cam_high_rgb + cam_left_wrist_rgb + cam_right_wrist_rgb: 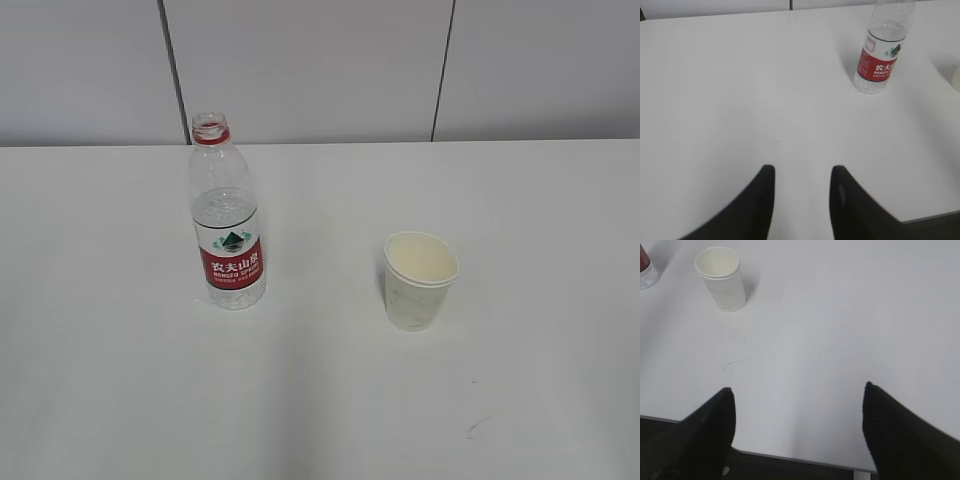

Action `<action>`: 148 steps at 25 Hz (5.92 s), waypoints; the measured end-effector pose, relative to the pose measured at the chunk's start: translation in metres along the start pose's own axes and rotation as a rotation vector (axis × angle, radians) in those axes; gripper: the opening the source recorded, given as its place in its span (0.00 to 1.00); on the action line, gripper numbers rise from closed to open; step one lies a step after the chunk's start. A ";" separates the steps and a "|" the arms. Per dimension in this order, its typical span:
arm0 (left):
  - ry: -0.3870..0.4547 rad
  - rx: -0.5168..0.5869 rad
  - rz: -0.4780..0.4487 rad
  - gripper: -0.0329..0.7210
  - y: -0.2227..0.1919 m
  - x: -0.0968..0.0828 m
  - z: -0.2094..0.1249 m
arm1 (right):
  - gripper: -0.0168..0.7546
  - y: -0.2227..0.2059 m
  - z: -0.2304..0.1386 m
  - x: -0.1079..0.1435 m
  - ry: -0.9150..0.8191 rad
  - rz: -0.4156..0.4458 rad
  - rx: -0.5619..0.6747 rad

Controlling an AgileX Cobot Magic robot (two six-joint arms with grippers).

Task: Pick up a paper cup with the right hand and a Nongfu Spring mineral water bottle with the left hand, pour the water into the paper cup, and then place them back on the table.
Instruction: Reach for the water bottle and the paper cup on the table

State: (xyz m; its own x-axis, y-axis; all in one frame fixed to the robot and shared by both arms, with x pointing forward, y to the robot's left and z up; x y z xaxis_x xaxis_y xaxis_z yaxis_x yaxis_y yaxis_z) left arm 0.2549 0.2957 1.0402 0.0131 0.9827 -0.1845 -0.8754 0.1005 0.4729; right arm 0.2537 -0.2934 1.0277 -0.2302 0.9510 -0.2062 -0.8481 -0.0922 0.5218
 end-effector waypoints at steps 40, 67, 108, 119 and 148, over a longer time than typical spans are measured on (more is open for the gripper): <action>0.000 0.000 0.000 0.59 0.000 0.000 0.000 | 0.78 0.000 0.000 -0.001 0.002 -0.006 0.000; 0.025 -0.437 -0.077 0.79 -0.046 -0.003 0.037 | 0.78 -0.058 0.031 -0.014 0.007 -0.133 -0.394; -0.145 -0.126 -0.190 0.79 -0.269 -0.036 0.003 | 0.78 -0.272 0.022 0.019 0.280 0.208 -0.241; -0.161 -0.135 -0.221 0.78 -0.278 -0.039 -0.004 | 0.78 -0.313 -0.016 0.039 0.209 0.324 -0.210; -0.160 -0.144 -0.224 0.78 -0.278 -0.039 -0.003 | 0.79 -0.373 0.024 0.046 0.278 0.455 -0.388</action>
State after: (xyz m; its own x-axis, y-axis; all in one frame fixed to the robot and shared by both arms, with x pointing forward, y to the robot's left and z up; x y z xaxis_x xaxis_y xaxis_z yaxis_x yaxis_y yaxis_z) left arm 0.4962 0.2287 0.9130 0.2796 0.9517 -0.1270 -0.9013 0.3057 0.3069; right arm 0.5707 -0.2078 0.8433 -0.6772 0.6850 -0.2685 -0.7353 -0.6165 0.2817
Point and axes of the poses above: a point on each arm's last joint axis where the gripper is mounted, y pointing back along that axis away from the gripper, x along the wrist's bending axis when the last joint is at zero, z = x × y, the point moved 3 cm from there along -y, pointing out along that axis toward the gripper, and after that the axes turned 13 degrees about y, right-handed, at the moved point
